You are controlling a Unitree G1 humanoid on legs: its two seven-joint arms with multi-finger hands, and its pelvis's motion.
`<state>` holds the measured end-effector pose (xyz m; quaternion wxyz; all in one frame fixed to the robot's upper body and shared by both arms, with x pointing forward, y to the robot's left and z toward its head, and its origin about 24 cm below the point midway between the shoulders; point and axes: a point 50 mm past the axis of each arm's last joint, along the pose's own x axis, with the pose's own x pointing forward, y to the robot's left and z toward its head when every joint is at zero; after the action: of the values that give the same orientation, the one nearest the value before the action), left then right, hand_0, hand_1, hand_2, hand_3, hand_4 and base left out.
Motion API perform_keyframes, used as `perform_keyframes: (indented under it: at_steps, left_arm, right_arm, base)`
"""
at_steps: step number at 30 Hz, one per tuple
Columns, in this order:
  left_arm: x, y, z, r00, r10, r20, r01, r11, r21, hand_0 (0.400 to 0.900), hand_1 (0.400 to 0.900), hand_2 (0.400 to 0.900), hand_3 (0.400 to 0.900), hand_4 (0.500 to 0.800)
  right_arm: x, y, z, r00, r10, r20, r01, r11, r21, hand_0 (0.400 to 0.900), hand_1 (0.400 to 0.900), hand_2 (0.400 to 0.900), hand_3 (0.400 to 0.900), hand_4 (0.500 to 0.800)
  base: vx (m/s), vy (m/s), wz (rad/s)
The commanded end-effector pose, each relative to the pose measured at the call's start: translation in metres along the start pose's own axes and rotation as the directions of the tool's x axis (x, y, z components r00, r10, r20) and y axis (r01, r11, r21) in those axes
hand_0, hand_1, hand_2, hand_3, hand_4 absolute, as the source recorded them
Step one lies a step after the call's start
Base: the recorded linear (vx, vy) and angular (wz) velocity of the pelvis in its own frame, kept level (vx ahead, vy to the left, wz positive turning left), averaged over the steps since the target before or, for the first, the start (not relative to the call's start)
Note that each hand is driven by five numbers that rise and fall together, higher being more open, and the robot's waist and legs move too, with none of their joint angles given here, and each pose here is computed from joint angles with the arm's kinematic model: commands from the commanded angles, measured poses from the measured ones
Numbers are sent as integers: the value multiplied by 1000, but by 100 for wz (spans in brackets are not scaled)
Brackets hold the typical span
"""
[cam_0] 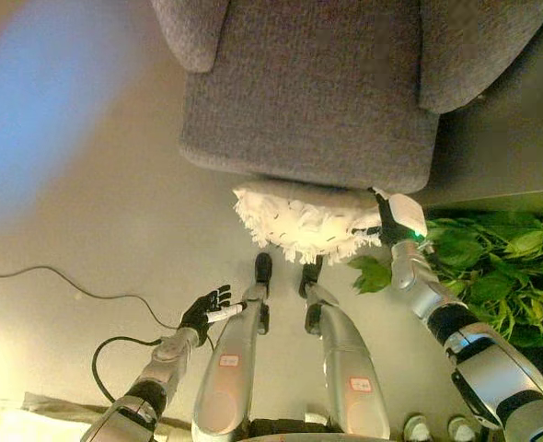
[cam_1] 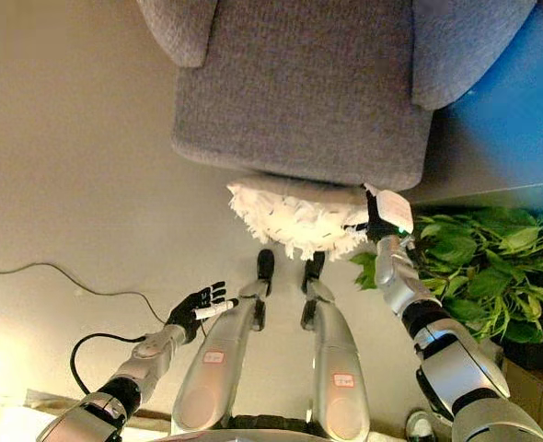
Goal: Pick up the pillow and put it on the sofa.
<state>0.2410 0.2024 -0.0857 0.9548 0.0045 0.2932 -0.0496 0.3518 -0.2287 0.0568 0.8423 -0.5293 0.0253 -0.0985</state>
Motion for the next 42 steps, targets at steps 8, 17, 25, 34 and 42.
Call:
perform_keyframes:
  at_steps: [8,17,25,34,42]
  left_arm:
    - [-9,-6,8,991,-3,131,19,993,-120,900,900,900,900,800]
    - [-10,-14,17,982,-27,189,54,989,-138,900,900,900,900,800]
    - [-13,-15,16,979,-20,204,51,988,-147,900,900,900,900,800]
    - [-12,-16,18,973,-21,228,58,986,-154,900,900,900,900,800]
    - [-13,-13,17,973,-5,229,43,986,-160,900,900,900,900,800]
  right_arm:
    - [24,-74,9,974,-203,105,213,972,-100,900,900,900,900,800]
    - [35,-91,15,968,-228,104,242,957,-158,900,900,900,900,800]
    - [39,-100,18,960,-250,121,267,951,-154,400,400,400,400,500]
    - [41,-106,22,951,-278,134,295,947,-127,400,400,400,400,500]
    - [39,-106,26,946,-281,160,293,954,-58,400,400,400,400,500]
  base:
    - [-15,32,8]
    - [26,-4,8]
    - [2,-2,0]
    - [-41,2,-3]
    - [-26,0,-6]
